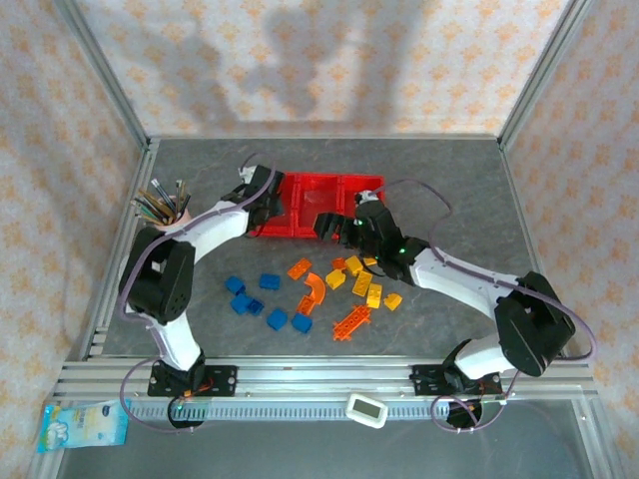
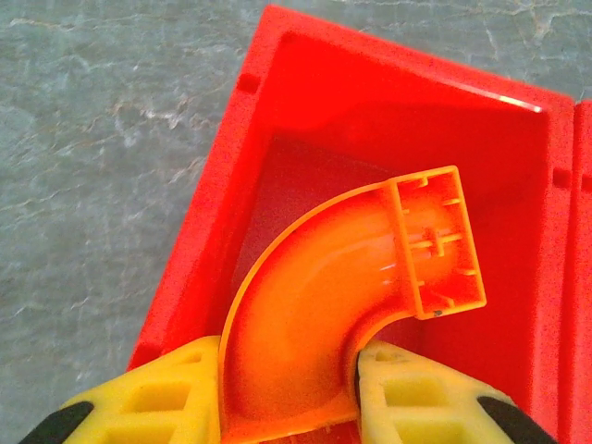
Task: Sort the legos into containers by color
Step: Place the lego in the container.
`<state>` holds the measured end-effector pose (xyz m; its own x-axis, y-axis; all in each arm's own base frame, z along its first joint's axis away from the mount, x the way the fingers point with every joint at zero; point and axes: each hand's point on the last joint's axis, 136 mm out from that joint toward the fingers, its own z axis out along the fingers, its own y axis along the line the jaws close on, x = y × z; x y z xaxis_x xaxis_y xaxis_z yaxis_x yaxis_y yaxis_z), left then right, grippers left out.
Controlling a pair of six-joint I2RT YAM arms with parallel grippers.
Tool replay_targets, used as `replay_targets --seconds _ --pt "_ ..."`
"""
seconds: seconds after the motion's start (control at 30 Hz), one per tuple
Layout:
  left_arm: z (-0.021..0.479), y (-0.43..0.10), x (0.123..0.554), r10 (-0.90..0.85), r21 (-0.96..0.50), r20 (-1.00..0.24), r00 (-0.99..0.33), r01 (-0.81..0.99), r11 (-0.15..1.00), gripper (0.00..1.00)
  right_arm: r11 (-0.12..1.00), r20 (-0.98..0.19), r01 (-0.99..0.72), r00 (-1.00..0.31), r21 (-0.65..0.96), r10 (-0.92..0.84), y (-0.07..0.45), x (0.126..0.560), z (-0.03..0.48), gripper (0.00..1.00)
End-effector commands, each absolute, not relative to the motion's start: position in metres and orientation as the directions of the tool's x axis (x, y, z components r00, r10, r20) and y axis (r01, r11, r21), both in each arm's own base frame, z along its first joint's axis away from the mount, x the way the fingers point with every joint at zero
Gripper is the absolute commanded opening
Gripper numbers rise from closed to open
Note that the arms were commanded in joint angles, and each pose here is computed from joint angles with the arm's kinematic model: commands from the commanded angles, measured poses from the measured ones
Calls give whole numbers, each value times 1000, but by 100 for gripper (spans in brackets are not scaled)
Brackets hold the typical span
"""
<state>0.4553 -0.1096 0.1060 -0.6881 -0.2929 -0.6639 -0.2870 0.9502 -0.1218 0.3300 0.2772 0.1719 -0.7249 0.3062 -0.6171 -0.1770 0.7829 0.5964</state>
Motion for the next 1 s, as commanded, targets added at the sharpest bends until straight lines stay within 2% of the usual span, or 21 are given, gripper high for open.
replay_targets --seconds 0.0,0.27,0.57,0.6,0.73,0.97 --pt "114 -107 476 -269 -89 -695 -666 -292 952 29 773 -641 -207 -703 600 309 281 338 186 100" --pt "92 -108 489 -250 -35 -662 -707 -304 952 44 778 -647 -208 -698 593 306 277 341 190 100" --pt "109 -113 484 -240 -54 -662 -710 -274 960 52 786 -669 -224 -683 576 295 271 338 203 100" --pt "125 -114 481 -249 -83 -677 -693 -265 961 52 786 -667 -228 -686 575 289 270 336 203 100" --pt "141 -123 462 -261 -156 -674 -691 -212 965 54 789 -644 -229 -721 570 256 267 323 190 100" --pt "143 -152 399 -190 -197 -659 -727 -77 977 57 778 -581 -217 -784 590 221 260 295 158 100"
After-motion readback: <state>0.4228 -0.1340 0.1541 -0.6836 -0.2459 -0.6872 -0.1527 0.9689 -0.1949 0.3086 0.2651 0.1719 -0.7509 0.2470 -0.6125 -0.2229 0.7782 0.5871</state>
